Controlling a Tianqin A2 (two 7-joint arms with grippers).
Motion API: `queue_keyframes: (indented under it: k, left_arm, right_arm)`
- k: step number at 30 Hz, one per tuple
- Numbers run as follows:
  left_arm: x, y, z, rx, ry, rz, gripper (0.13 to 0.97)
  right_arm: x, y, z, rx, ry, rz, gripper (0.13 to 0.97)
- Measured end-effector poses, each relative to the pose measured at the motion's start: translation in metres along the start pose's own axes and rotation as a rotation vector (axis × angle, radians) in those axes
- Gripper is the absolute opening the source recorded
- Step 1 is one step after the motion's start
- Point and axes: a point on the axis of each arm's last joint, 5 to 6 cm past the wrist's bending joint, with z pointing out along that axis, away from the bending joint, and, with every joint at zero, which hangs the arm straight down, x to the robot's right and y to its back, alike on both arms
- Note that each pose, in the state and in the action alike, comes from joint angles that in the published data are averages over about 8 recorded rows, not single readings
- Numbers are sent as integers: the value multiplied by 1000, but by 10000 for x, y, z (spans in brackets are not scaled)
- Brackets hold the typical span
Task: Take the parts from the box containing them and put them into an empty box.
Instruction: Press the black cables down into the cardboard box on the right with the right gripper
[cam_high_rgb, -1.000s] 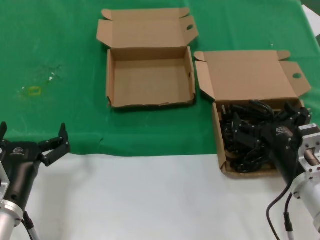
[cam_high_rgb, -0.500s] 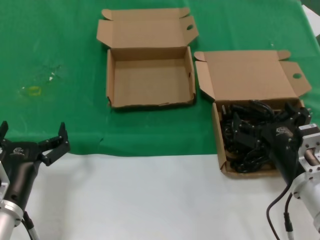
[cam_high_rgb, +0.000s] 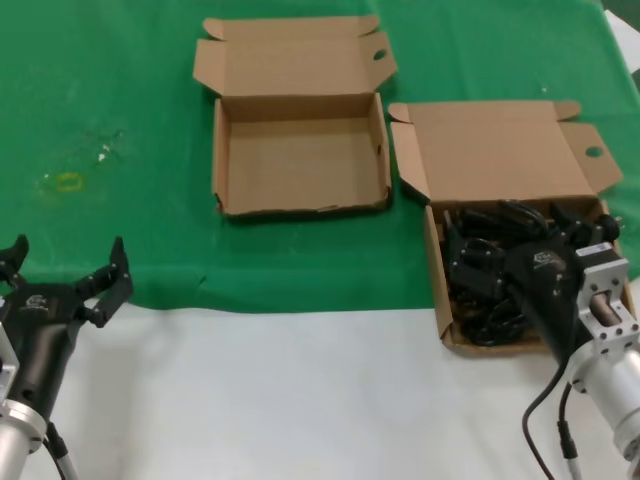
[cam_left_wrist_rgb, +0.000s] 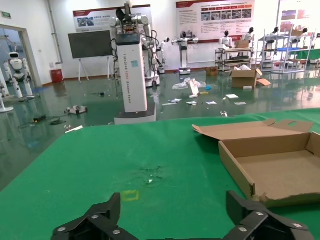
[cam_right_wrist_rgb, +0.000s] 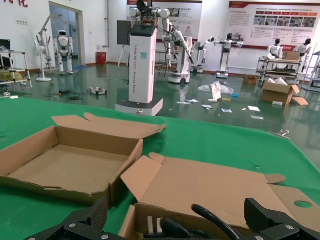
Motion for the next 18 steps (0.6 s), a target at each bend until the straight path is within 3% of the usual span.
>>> queue_keyframes:
  k: [6, 14, 18]
  left_arm:
    - [0, 0, 0, 0, 0, 0, 718]
    - [0, 0, 0, 0, 0, 0, 497]
    - [0, 0, 0, 0, 0, 0, 497]
  right_arm:
    - [41, 0, 10, -9, -3, -14, 966]
    - [181, -58, -31, -22, -98, -90, 966]
    - [332, -161, -49, -29, -176, -146, 966]
